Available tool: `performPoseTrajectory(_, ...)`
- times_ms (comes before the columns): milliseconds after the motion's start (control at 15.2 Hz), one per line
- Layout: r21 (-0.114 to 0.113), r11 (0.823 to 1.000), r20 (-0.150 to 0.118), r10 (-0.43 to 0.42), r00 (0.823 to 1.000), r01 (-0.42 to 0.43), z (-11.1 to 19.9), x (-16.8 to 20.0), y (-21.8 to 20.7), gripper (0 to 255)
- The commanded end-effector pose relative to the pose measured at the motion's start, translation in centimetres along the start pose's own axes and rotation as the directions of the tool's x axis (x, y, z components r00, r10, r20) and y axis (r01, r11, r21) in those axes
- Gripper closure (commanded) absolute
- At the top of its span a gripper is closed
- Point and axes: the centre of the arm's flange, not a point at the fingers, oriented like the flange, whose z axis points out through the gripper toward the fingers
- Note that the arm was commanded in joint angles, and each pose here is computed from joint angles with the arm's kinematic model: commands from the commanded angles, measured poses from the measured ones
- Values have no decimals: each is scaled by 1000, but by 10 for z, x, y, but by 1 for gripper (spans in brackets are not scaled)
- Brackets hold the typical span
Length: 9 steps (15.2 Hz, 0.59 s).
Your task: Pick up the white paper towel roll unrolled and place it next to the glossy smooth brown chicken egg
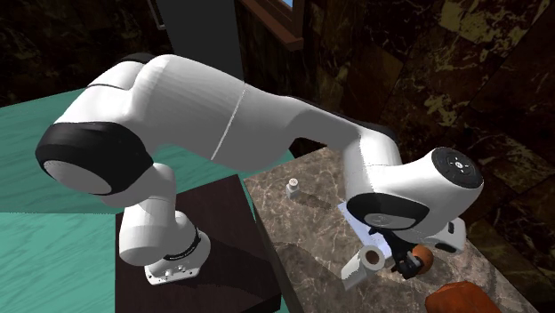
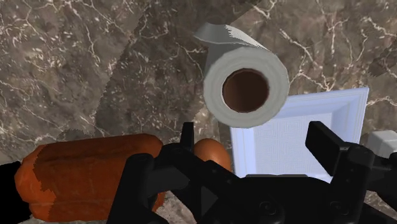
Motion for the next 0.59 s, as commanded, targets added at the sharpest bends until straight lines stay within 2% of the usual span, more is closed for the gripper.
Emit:
performPoseTrajectory(0, 0, 1000, 1, 0, 1000, 0, -24, 0, 0, 0)
performPoseTrajectory(66, 0, 1000, 1, 0, 1000, 0, -35, 0, 0, 0)
performPoseTrajectory(528, 0, 1000, 1, 0, 1000, 0, -35, 0, 0, 0)
